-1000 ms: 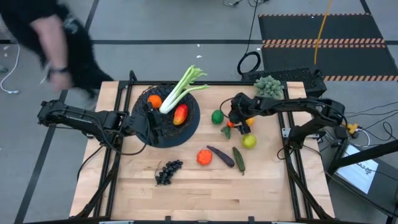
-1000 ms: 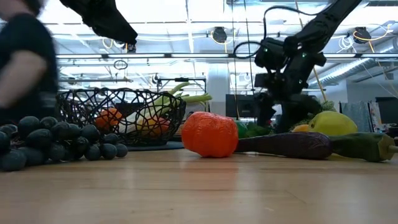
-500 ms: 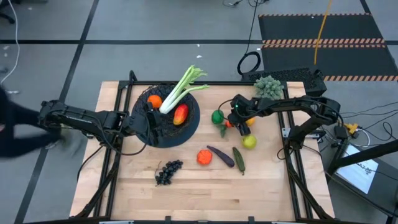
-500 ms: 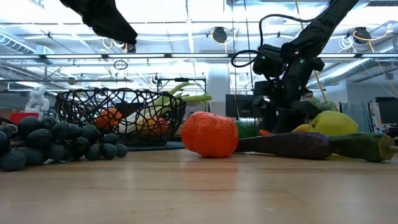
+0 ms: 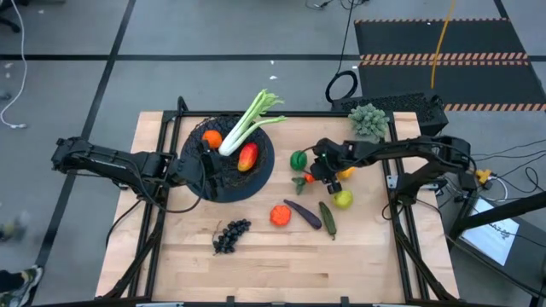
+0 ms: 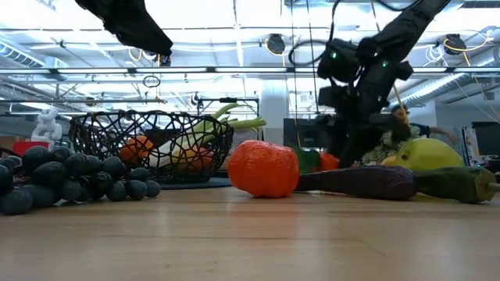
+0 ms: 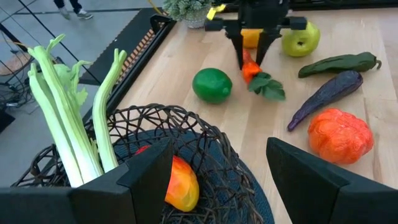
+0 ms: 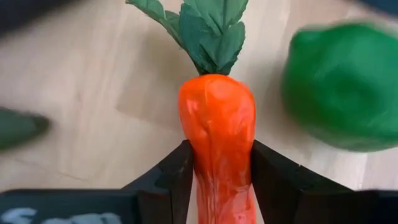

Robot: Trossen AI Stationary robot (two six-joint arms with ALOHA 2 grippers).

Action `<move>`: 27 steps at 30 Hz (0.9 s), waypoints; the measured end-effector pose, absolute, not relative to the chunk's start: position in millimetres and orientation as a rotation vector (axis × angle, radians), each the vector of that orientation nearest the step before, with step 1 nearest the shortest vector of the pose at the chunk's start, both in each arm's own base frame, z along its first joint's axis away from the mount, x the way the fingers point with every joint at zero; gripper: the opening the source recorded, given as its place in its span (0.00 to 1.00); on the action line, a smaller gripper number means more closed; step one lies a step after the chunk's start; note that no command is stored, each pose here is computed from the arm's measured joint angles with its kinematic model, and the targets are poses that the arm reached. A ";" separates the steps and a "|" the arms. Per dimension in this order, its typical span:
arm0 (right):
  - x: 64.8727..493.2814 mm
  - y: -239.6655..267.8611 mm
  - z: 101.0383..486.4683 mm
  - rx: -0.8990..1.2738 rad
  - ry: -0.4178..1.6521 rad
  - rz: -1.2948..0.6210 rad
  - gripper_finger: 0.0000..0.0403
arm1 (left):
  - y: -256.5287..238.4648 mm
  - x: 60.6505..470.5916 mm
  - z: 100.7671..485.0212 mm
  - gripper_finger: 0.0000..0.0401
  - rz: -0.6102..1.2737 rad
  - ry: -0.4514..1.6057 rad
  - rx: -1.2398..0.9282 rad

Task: Build produce basket
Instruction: Put the orange carrot into the black basket

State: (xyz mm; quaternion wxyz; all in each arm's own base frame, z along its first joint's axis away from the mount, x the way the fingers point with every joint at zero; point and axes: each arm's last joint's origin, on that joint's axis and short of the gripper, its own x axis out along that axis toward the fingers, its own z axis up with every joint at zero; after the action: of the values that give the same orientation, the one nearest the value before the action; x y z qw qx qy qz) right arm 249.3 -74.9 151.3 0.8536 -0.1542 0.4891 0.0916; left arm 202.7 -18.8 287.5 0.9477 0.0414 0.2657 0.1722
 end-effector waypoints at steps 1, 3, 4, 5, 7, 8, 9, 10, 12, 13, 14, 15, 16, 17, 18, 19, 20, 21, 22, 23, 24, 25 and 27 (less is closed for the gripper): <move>250.2 -71.6 154.8 -0.320 1.011 0.187 0.34 | -18.8 202.7 287.4 0.64 0.351 0.541 0.084; 249.4 -64.8 162.6 -0.307 0.985 0.182 0.34 | -18.8 202.4 287.1 0.64 0.351 0.545 0.085; 249.4 -61.4 167.5 -0.296 0.963 0.173 0.34 | -18.8 202.6 287.0 0.64 0.352 0.545 0.083; 249.2 -58.4 172.7 -0.283 0.938 0.163 0.34 | -18.9 203.4 286.4 0.64 0.352 0.547 0.083; 247.5 -51.7 182.9 -0.241 0.898 0.141 0.34 | -19.1 204.8 285.1 0.64 0.352 0.553 0.085; 246.6 -48.3 188.7 -0.213 0.871 0.127 0.34 | -19.2 204.8 284.9 0.64 0.352 0.555 0.084; 247.1 -45.1 194.4 -0.181 0.834 0.110 0.34 | -19.2 205.0 284.8 0.64 0.352 0.555 0.084; 247.4 -42.0 200.9 -0.149 0.790 0.094 0.34 | -19.5 206.7 284.0 0.64 0.353 0.555 0.085; 246.4 -36.1 212.1 -0.077 0.724 0.069 0.34 | -20.0 209.9 282.3 0.64 0.352 0.558 0.088; 247.6 -33.2 217.8 -0.043 0.676 0.059 0.34 | -20.0 210.0 281.3 0.64 0.351 0.563 0.090; 248.6 -30.6 223.1 -0.009 0.633 0.051 0.34 | -20.2 211.0 281.1 0.64 0.351 0.560 0.090; 248.5 -27.9 227.0 0.024 0.606 0.047 0.34 | -20.7 214.2 281.2 0.64 0.350 0.546 0.086; 249.1 -25.3 230.6 0.052 0.575 0.045 0.34 | -21.0 216.4 281.9 0.64 0.349 0.536 0.085; 250.9 -22.7 234.6 0.073 0.535 0.048 0.34 | -21.3 217.6 280.8 0.64 0.346 0.540 0.091; 252.8 -20.4 238.0 0.092 0.498 0.049 0.34 | -21.5 218.2 278.5 0.64 0.339 0.552 0.096; 254.1 -17.8 240.1 0.108 0.475 0.053 0.34 | -22.2 220.7 276.9 0.64 0.330 0.553 0.098; 255.5 -15.0 242.0 0.123 0.453 0.060 0.34 | -22.9 224.1 278.1 0.64 0.322 0.533 0.091; 257.3 -12.4 243.7 0.134 0.428 0.067 0.34 | -23.3 225.7 278.8 0.64 0.312 0.526 0.095; 260.0 -9.6 245.5 0.142 0.397 0.076 0.34 | -23.9 225.0 276.9 0.64 0.302 0.543 0.111; 262.5 -6.4 247.1 0.145 0.369 0.080 0.34 | -24.8 226.5 275.1 0.64 0.291 0.550 0.128; 264.1 -3.2 247.8 0.145 0.353 0.077 0.34 | -25.7 229.5 275.6 0.64 0.282 0.537 0.138; 265.8 0.5 247.2 0.141 0.346 0.074 0.34 | -26.1 230.9 274.7 0.64 0.275 0.542 0.156; 271.1 7.8 247.3 0.127 0.303 0.066 0.34 | -27.4 231.2 271.6 0.64 0.259 0.565 0.191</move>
State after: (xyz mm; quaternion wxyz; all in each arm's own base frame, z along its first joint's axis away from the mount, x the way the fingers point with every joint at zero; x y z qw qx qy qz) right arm 271.1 7.8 247.3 0.9860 0.0632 0.1509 0.0328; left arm 231.2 -27.4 271.6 0.9477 0.0939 0.2773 0.1273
